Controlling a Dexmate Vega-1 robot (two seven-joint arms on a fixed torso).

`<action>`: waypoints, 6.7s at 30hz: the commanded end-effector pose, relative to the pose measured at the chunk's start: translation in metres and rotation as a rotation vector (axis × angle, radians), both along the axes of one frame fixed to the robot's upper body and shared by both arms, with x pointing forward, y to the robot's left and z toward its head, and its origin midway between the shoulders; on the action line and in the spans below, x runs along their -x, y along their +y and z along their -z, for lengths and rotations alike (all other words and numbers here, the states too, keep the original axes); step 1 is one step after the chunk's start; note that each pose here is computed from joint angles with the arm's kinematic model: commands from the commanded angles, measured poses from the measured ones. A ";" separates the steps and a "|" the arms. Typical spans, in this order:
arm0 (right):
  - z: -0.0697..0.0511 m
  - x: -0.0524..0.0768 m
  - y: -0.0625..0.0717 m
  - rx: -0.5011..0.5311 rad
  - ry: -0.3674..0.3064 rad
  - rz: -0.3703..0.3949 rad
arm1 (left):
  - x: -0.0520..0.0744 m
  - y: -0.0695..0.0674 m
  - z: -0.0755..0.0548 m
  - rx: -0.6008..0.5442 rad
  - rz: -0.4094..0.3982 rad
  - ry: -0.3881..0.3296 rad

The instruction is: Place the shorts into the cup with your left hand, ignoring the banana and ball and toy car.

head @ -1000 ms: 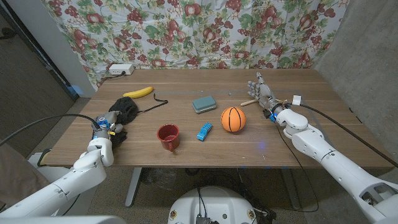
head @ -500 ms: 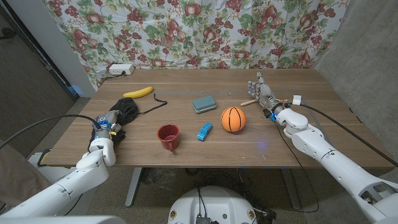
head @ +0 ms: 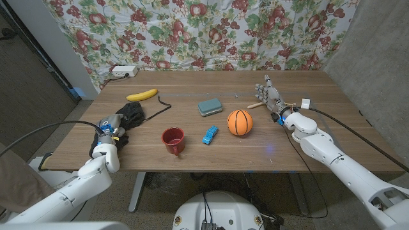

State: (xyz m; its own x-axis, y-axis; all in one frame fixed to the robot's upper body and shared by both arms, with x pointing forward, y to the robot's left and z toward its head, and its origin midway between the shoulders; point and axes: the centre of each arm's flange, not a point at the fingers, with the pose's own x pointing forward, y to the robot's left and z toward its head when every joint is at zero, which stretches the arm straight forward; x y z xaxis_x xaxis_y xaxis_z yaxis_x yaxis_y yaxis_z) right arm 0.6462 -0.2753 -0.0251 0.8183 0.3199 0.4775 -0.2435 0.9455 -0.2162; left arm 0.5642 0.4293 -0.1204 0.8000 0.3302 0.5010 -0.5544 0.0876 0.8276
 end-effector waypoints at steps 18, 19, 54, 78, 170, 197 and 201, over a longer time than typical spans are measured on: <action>0.010 0.004 -0.007 -0.029 -0.002 0.010 | 0.015 -0.021 -0.035 -0.060 0.039 -0.189; 0.010 0.004 -0.007 -0.032 0.000 0.010 | 0.016 -0.022 -0.037 -0.062 0.041 -0.195; 0.005 -0.002 -0.009 -0.024 -0.002 0.011 | 0.035 -0.050 -0.076 -0.129 0.126 -0.358; 0.003 0.003 -0.010 -0.022 -0.020 0.006 | 0.056 -0.069 -0.089 -0.171 0.184 -0.513; 0.007 -0.003 -0.015 -0.044 -0.003 0.021 | 0.077 -0.124 -0.101 -0.278 0.451 -0.649; 0.010 0.000 -0.017 -0.044 -0.003 0.022 | 0.082 -0.138 -0.094 -0.311 0.520 -0.665; 0.011 0.002 -0.017 -0.046 -0.004 0.023 | 0.084 -0.138 -0.095 -0.331 0.540 -0.662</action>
State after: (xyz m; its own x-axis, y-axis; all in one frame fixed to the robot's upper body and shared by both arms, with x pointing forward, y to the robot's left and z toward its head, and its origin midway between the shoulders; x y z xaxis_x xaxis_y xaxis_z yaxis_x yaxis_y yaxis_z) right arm 0.6470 -0.2910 -0.0342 0.8238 0.2798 0.4930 -0.2215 0.9594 -0.1744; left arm 0.4844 0.2949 -0.0258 0.3353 -0.2060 0.9193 -0.8795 0.2815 0.3838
